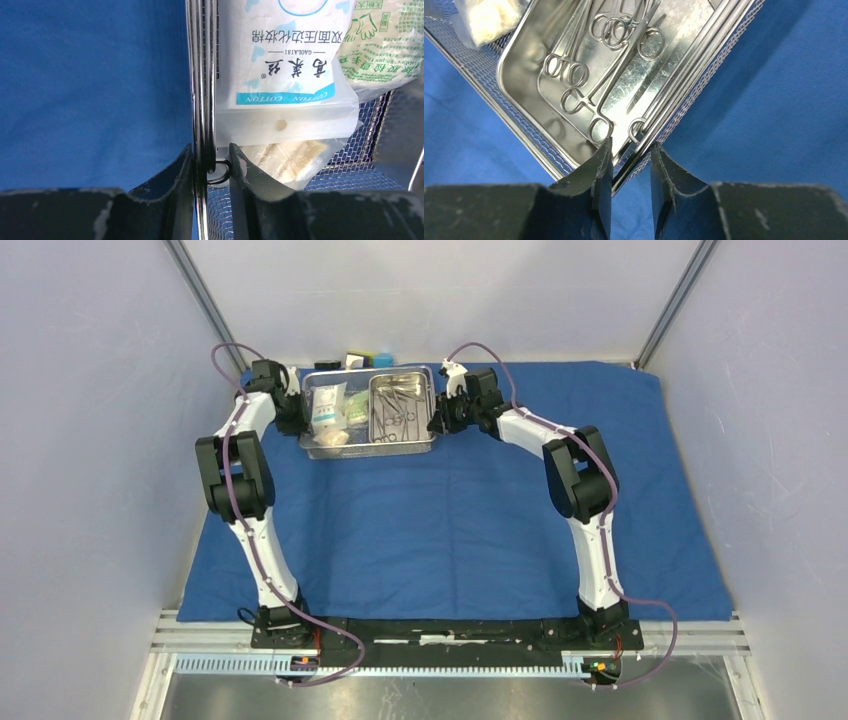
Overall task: Open and lay out the surgical kit
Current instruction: Move the container from the surgical kit.
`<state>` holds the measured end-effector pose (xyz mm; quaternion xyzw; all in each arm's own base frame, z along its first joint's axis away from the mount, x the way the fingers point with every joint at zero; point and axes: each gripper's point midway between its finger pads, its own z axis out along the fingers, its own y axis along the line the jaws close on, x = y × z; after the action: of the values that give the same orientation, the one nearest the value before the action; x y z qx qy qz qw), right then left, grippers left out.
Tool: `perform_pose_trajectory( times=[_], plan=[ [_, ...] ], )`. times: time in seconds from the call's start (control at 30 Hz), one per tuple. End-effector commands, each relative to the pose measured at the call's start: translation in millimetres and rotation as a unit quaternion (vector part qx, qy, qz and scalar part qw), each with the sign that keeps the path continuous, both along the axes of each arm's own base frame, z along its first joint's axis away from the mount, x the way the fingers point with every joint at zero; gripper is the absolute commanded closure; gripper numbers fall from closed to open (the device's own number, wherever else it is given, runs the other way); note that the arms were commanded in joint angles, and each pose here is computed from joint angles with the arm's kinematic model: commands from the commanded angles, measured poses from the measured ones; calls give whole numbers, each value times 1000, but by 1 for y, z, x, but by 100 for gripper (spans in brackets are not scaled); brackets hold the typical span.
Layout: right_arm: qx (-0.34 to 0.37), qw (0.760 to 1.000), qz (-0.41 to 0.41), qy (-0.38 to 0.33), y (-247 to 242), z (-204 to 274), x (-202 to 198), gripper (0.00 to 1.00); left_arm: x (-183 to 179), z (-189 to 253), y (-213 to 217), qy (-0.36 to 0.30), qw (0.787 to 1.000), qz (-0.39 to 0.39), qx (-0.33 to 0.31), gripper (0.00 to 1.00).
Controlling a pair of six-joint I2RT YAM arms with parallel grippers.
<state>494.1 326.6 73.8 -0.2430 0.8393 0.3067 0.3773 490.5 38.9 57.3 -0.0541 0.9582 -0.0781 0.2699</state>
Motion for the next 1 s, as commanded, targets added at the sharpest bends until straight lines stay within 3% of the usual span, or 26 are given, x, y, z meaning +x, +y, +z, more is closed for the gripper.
perform_pose_trajectory(
  times=[0.0, 0.33, 0.6, 0.97],
  plan=[
    [75, 985, 157, 3, 62, 27, -71, 86, 48, 30, 0, -81, 997, -18, 1, 98],
    [45, 987, 156, -13, 62, 24, -59, 83, 50, 27, 9, -82, 996, -3, 22, 97],
    [26, 988, 149, -32, 58, 27, -43, 77, 58, 27, 9, -85, 996, -3, 18, 91],
    [23, 988, 144, -39, 47, 34, -55, 78, 42, 23, -17, -74, 997, -31, 7, 91]
  ],
)
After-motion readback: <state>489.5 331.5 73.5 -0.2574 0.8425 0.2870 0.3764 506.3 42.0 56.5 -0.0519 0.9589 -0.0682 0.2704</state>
